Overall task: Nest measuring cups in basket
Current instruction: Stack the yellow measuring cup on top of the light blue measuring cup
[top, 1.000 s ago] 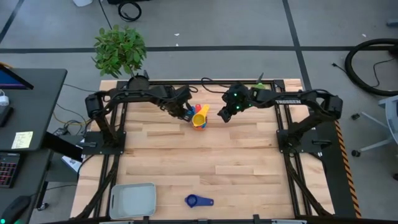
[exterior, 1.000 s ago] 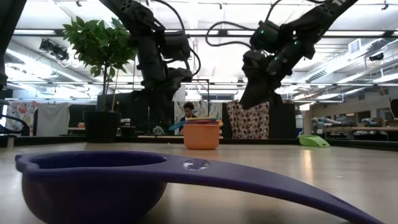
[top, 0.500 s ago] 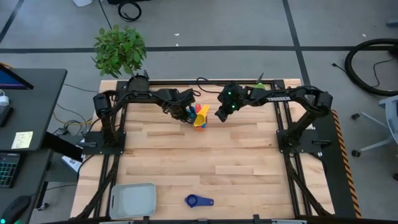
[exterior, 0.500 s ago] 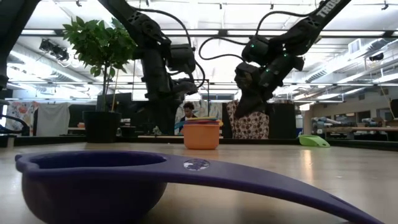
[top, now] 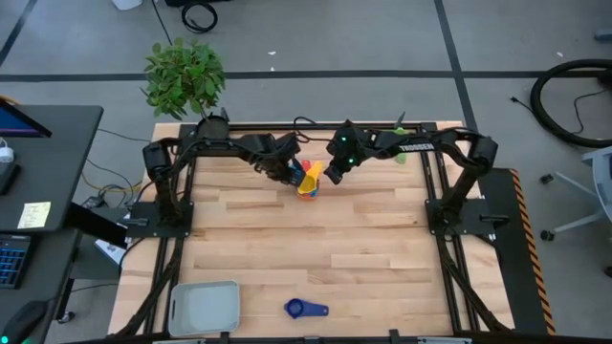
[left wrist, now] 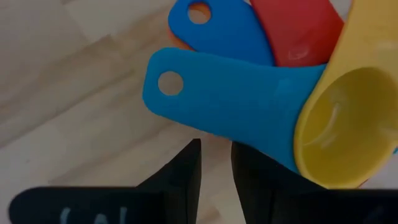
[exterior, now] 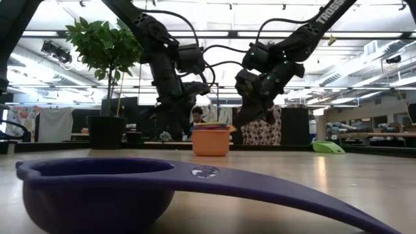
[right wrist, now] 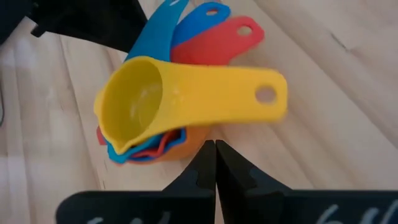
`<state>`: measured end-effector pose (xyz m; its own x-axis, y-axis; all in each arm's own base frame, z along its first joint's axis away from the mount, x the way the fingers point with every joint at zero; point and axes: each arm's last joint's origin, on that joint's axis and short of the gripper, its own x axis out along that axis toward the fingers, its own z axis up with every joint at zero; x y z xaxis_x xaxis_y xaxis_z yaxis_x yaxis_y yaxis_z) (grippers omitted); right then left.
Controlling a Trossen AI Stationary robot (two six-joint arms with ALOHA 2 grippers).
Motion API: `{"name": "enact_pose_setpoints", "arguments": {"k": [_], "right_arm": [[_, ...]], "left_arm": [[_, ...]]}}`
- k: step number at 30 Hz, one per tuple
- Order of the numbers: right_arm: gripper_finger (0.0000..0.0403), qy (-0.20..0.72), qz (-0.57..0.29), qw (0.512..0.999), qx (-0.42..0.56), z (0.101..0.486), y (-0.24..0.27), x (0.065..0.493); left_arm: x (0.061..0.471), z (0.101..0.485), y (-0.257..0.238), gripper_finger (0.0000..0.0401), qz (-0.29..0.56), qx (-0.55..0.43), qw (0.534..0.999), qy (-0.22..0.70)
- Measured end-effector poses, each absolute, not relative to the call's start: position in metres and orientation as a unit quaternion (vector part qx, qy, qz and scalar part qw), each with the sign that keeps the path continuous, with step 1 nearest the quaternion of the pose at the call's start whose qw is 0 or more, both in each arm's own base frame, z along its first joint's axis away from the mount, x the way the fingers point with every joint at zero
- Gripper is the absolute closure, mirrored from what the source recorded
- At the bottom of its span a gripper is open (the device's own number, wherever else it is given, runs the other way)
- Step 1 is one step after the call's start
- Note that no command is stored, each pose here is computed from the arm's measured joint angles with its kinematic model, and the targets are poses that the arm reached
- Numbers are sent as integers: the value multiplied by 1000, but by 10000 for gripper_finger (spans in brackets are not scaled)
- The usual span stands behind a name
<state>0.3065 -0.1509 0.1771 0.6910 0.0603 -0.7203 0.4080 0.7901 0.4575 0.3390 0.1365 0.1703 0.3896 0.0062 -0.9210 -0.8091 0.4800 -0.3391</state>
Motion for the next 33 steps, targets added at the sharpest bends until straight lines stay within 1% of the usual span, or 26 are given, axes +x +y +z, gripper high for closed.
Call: {"name": "enact_pose_setpoints", "arguments": {"k": [11,20,23,33], "right_arm": [[399,399,-76,864,298,168,-162,326],[400,391,-54,881,261,182,-171,336],[400,390,-56,882,259,183,-174,335],[400,440,-69,855,265,176,-180,320]], "left_arm": [[345,174,141,307,275,-424,742,440],[347,178,154,307,268,-430,763,402],[347,178,156,307,268,-432,764,399],[343,176,154,307,266,-437,750,420]]}}
